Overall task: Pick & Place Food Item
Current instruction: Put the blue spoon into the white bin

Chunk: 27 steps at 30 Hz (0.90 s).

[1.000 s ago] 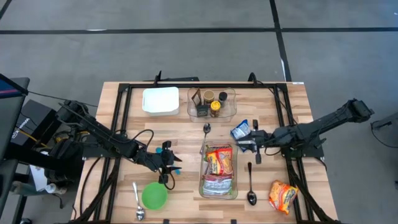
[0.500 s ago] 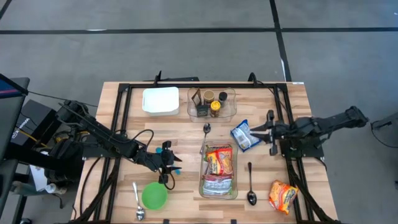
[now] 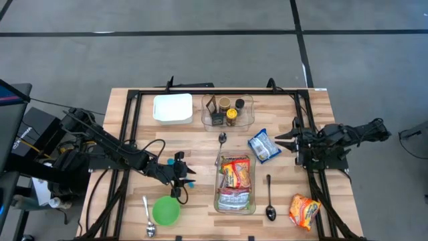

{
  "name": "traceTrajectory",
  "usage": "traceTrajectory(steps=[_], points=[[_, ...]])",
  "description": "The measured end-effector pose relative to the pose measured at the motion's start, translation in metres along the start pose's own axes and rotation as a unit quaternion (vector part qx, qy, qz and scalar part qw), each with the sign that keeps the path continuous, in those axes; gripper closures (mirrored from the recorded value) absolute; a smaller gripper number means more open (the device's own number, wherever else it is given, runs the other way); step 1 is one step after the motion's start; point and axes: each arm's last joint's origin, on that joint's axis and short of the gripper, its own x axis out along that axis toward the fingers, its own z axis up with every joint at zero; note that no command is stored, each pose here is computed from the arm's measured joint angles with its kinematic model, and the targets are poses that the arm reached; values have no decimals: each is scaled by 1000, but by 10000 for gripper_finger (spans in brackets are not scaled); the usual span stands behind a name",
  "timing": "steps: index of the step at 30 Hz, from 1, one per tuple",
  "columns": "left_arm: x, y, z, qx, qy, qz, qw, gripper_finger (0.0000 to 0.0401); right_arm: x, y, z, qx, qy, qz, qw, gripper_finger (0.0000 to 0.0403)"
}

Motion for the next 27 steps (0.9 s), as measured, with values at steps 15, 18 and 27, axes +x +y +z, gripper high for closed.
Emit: traceTrajectory(steps=[15,18,27], points=[[0,0,2,2,-8,-2,1000,261,0,0,0,0,0,0,1000,328],[0,0,2,42,-8,-2,999,261,0,0,0,0,0,0,1000,328],[0,-2,-1,373,-3,-37,927,261,0,0,0,0,0,1,1000,328]])
